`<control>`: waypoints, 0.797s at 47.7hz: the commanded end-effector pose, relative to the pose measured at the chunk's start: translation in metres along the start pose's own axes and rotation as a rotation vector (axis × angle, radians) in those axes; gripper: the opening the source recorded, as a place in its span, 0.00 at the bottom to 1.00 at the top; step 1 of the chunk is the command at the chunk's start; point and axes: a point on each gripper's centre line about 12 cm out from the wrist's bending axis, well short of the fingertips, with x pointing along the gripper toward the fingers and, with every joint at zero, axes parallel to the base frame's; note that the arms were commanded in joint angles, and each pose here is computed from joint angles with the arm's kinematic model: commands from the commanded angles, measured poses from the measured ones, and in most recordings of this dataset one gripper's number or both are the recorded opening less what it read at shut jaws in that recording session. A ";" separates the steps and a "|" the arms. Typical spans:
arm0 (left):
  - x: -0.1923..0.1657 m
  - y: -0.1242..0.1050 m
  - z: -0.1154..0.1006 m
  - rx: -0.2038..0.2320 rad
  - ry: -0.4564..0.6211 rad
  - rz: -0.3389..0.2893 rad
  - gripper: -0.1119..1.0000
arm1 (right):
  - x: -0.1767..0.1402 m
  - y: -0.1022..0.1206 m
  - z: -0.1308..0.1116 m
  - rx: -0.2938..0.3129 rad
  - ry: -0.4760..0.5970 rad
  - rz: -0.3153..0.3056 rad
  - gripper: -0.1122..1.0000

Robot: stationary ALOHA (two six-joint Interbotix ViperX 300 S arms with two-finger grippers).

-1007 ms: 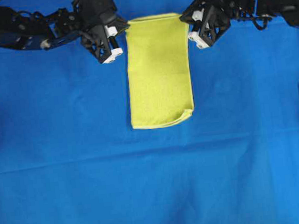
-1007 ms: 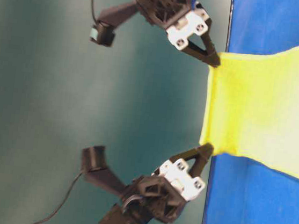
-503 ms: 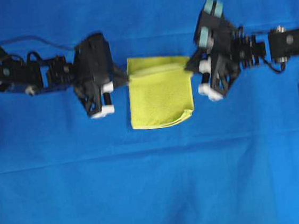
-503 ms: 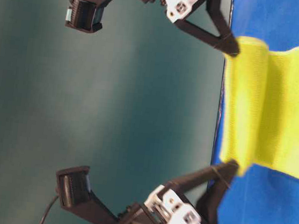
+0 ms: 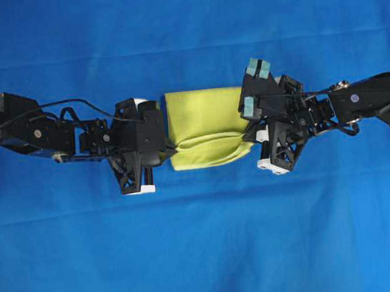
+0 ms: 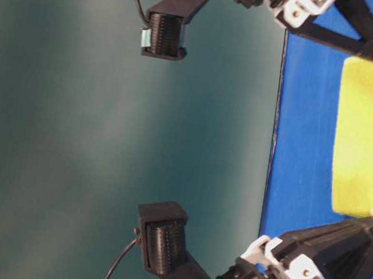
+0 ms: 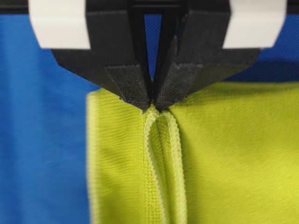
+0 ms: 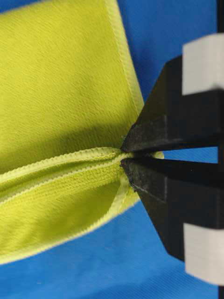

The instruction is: Fold the yellow towel.

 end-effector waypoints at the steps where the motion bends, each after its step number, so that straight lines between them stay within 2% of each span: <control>1: -0.001 -0.005 0.013 0.007 -0.047 -0.009 0.11 | -0.004 0.008 0.007 -0.004 -0.027 0.022 0.14; 15: 0.000 -0.006 0.017 0.016 -0.056 -0.010 0.12 | -0.004 0.015 0.010 -0.010 -0.057 0.056 0.15; 17: 0.000 -0.006 0.017 0.017 -0.056 -0.011 0.14 | -0.004 0.016 0.010 -0.011 -0.057 0.057 0.15; 19: -0.001 -0.006 0.018 0.020 -0.059 -0.011 0.19 | -0.004 0.018 0.011 -0.013 -0.061 0.062 0.15; 21: -0.002 -0.007 0.019 0.020 -0.062 -0.012 0.28 | -0.005 0.020 0.012 -0.017 -0.063 0.065 0.21; 27: -0.010 -0.006 0.026 0.026 -0.076 -0.012 0.61 | -0.009 0.029 0.015 -0.040 -0.065 0.074 0.55; 28: -0.012 -0.006 0.027 0.026 -0.079 -0.012 0.64 | -0.010 0.030 0.015 -0.042 -0.064 0.073 0.60; 30: -0.018 -0.006 0.031 0.027 -0.085 -0.012 0.65 | -0.013 0.033 0.016 -0.047 -0.065 0.072 0.65; 38: -0.043 -0.005 0.044 0.027 -0.101 -0.013 0.57 | -0.040 0.037 0.026 -0.056 -0.092 0.061 0.59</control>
